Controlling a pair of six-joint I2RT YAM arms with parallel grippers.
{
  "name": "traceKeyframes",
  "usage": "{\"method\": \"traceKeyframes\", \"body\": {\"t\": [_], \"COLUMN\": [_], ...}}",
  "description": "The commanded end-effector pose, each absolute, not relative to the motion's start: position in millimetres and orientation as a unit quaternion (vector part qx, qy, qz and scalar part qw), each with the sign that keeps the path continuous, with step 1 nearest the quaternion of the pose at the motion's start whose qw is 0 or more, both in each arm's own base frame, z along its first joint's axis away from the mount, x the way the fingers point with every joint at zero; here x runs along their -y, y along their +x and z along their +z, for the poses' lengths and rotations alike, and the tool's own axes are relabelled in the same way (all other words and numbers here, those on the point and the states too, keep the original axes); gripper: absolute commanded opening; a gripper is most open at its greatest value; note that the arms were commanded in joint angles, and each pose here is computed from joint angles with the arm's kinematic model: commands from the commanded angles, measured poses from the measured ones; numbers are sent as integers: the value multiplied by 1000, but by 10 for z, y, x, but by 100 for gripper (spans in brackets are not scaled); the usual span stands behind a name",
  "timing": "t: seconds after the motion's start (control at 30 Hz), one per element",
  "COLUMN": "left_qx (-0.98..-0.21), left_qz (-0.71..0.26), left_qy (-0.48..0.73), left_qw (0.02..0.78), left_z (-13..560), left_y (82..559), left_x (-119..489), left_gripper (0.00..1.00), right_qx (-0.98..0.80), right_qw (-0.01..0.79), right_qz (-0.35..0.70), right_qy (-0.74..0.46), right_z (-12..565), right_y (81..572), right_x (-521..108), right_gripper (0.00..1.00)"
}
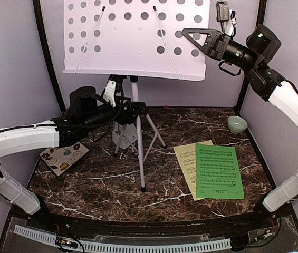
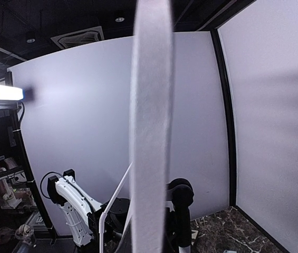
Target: Set up the instrument practice props
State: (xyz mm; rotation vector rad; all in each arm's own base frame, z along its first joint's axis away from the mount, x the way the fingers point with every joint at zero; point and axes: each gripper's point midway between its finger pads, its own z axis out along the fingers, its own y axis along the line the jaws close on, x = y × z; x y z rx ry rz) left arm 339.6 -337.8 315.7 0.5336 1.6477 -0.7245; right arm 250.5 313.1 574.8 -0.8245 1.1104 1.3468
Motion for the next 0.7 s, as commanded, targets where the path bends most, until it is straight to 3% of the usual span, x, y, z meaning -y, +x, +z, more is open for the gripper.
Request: {"method": "traceKeyframes", "body": {"t": [0.0,0.37,0.67], "left_qx": [-801,-723,-722], "left_qz": [-208,-217,-131], "left_qy": [279,331,398], "left_qw": [486,566,550], "left_z": [2082,2647,2344], "left_y": [3318,3044,2958], "left_x": [3072,2939,2716], "left_gripper": [77,84,86], "right_qx": [-244,-266,-275], "right_qw": [724,696,690], "right_qz": [541,567,566], "right_qy": [-353,-351,-356], "right_z": [6967,6792,6746], "right_y": [1655,1688,1687], "right_x": [-2458,-2521,-2550], "right_gripper": [0,0,0]}}
